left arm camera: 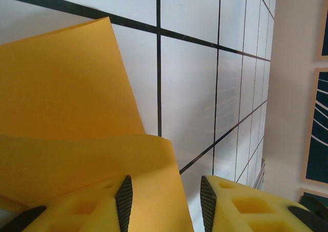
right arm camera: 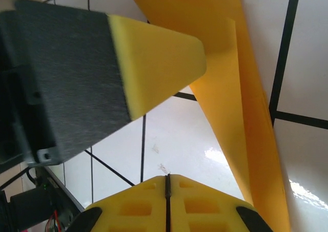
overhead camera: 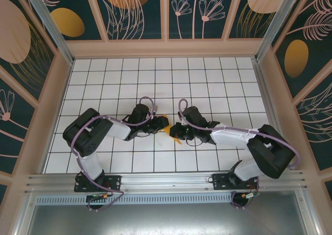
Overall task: Fold a paper plane with a square sheet of paper (pick it up from the middle)
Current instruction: Fold the wing for the fifth time at the center of the table.
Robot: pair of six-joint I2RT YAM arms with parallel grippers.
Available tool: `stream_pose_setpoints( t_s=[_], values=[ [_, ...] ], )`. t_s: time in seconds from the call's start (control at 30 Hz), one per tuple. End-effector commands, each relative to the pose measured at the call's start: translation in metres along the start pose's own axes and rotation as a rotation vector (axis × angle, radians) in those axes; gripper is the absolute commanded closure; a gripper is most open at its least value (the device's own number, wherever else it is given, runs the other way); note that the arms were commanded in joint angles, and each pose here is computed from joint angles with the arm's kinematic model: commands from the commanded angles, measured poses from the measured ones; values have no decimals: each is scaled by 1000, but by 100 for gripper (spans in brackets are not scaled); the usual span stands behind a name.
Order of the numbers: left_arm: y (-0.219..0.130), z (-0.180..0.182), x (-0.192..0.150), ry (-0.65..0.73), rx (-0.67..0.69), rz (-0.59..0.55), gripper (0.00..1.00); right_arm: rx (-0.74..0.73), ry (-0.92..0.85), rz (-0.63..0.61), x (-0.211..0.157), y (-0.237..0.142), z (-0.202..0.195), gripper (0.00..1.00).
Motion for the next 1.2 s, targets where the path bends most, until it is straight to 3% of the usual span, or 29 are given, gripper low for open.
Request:
stream_pose_setpoints(
  t_s=[0.0, 0.53, 0.87, 1.17],
  values=[
    [11, 38, -23, -33, 191, 81, 58, 3, -33, 34, 7, 9, 6, 91],
    [13, 40, -22, -32, 206, 87, 59, -89, 120, 107, -7, 22, -67, 91],
    [14, 43, -23, -37, 219, 90, 60, -43, 112, 98, -11, 9, -61, 90],
    [16, 46, -24, -49, 236, 95, 61, -49, 172, 113, -28, 3, -84, 89]
  ],
)
Point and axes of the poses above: each hand's point on the last joint's axis, 136 mm out from that joint toward the fingers, its own y axis out along the fingers, its own z axis along the line the jaws close on, x = y × z, the point moved 9 cm from there along -y, back along the fingers, and after that the axes turned 15 degrees about y, right-handed, at the moved point
